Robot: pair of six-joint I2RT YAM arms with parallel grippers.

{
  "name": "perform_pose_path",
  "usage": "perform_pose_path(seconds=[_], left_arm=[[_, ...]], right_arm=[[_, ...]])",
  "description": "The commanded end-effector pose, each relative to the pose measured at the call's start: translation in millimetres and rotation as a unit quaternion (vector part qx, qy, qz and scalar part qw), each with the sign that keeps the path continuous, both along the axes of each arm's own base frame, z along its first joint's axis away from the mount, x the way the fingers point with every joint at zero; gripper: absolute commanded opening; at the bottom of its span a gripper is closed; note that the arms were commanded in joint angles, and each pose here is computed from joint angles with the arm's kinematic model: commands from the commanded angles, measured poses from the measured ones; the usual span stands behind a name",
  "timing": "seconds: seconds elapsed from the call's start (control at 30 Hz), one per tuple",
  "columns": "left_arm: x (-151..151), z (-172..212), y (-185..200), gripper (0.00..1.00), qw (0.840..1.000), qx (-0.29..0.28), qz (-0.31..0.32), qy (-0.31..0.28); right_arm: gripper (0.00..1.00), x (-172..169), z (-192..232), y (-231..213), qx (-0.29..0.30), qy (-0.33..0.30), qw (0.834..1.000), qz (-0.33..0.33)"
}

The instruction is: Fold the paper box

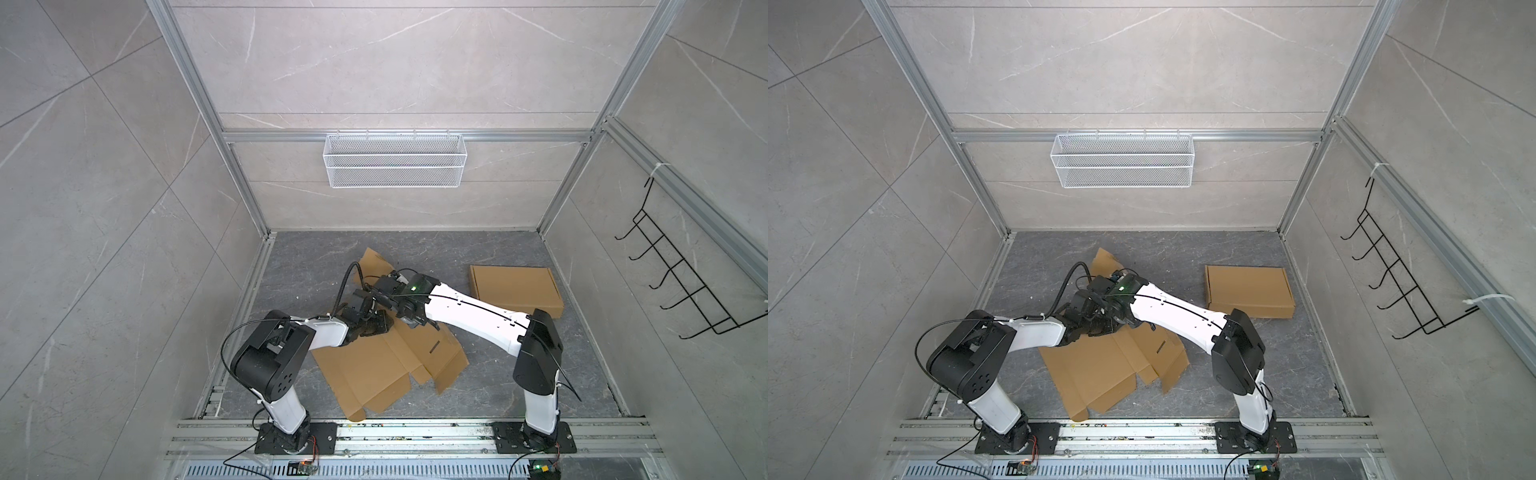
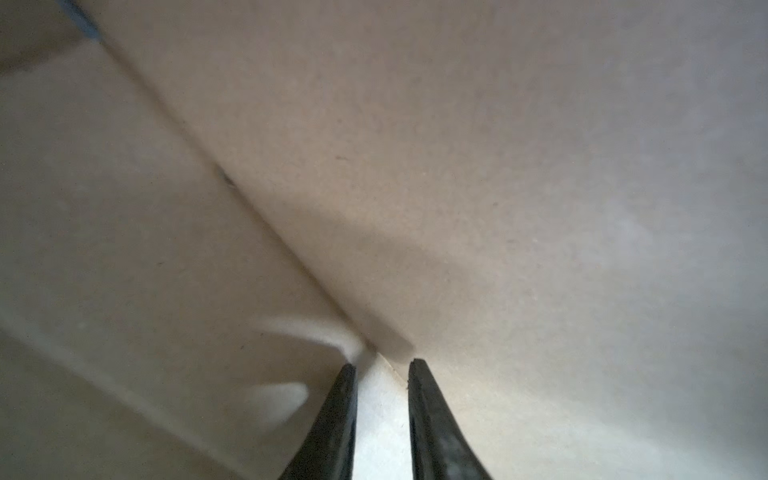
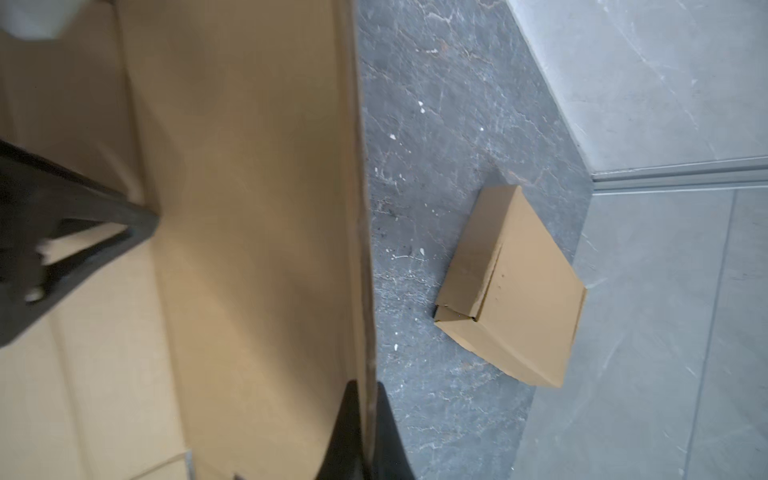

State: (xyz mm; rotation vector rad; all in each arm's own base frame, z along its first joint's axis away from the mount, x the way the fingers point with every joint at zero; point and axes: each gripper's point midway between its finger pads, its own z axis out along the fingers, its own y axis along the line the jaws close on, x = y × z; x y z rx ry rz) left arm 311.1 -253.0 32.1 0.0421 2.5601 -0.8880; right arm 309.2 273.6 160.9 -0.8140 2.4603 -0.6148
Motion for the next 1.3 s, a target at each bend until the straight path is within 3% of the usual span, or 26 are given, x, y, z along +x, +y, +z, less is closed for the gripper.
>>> perform_pose_path(seconds=[0.0, 0.23, 0.43, 0.53, 1.0, 1.27], left_arm=[[4, 21, 6, 0.27, 0.999, 0.004, -0.003, -0.032], [7, 25, 7, 0.27, 0.999, -0.015, -0.001, -0.030], [11, 61, 6, 0.31, 0.998, -0.029, -0.007, -0.062], [10, 67, 11, 0.32, 0.997, -0.026, -0.009, -0.066], [-6, 9, 16, 0.29, 0.999, -0.035, 0.005, -0.005], [3, 62, 39, 0.33, 0.999, -0.023, 0.003, -0.048]], right_arm=[[0.00, -2, -3, 10, 0.007, 0.002, 1.000, -0.005], [0.00, 13, 27, 0, -0.042, -0.052, 0.998, 0.010], [0.00, 30, 57, -10, -0.122, -0.113, 0.985, 0.039], [0.00, 34, 62, -7, -0.132, -0.123, 0.982, 0.050], [0.00, 20, 2, 21, -0.158, -0.087, 0.981, 0.070], [0.00, 25, 3, 11, -0.163, -0.092, 0.979, 0.075]])
